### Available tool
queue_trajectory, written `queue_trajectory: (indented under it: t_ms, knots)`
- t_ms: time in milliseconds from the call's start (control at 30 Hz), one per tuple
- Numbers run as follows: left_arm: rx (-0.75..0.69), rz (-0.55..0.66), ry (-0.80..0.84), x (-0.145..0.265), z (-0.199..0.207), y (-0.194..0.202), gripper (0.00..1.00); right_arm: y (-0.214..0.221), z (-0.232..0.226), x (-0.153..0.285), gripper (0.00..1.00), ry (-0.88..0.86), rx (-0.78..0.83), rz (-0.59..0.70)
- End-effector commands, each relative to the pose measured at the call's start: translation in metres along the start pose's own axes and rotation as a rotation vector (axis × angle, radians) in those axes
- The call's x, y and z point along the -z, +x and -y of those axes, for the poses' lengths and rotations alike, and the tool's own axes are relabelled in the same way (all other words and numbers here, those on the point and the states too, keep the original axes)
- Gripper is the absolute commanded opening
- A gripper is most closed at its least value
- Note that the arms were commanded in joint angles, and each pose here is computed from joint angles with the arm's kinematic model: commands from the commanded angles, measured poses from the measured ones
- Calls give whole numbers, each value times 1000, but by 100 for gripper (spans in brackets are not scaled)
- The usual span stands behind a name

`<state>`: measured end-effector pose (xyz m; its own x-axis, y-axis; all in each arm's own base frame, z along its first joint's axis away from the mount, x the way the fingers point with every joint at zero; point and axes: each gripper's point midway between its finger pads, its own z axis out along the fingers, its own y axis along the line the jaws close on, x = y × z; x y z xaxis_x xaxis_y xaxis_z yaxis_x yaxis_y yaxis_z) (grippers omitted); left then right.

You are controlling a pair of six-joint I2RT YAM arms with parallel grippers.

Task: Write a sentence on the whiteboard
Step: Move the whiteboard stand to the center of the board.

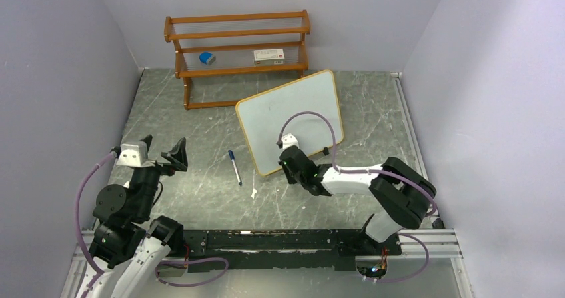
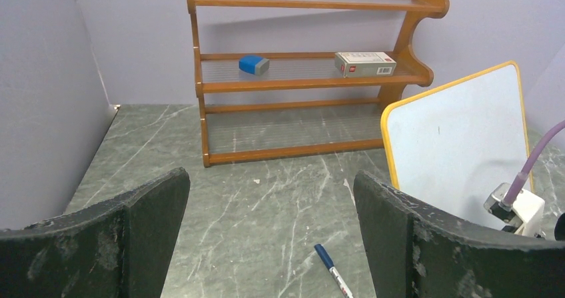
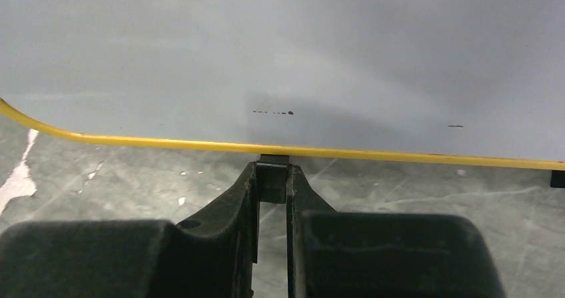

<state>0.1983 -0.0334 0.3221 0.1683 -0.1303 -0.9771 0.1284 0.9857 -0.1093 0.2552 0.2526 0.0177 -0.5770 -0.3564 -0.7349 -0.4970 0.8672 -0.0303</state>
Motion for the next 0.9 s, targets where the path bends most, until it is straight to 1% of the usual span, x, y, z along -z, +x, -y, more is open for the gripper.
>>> queue_trajectory:
  t_ms: [0, 167, 333, 667, 800, 833, 867]
  knots:
    - [7, 1, 16, -3, 4, 0, 98, -8, -32, 1, 0, -46, -29, 59]
    - [7, -17, 8, -6, 4, 4, 98, -4, -35, 0, 0, -2, -59, 50]
    - [11, -38, 8, -9, 5, 8, 98, -7, -45, 1, 0, -16, -101, 74]
    - [15, -84, 0, -15, 7, 16, 98, -6, -69, 6, 0, -31, -98, 81]
    - [15, -105, 0, -18, 9, 20, 98, -5, -66, 6, 0, -4, -87, 85]
    - [17, -115, -1, -19, 9, 22, 98, -6, -63, 6, 0, 6, -88, 90]
    - [22, -124, -5, -20, 9, 24, 98, -6, -62, 7, 4, 13, -86, 95]
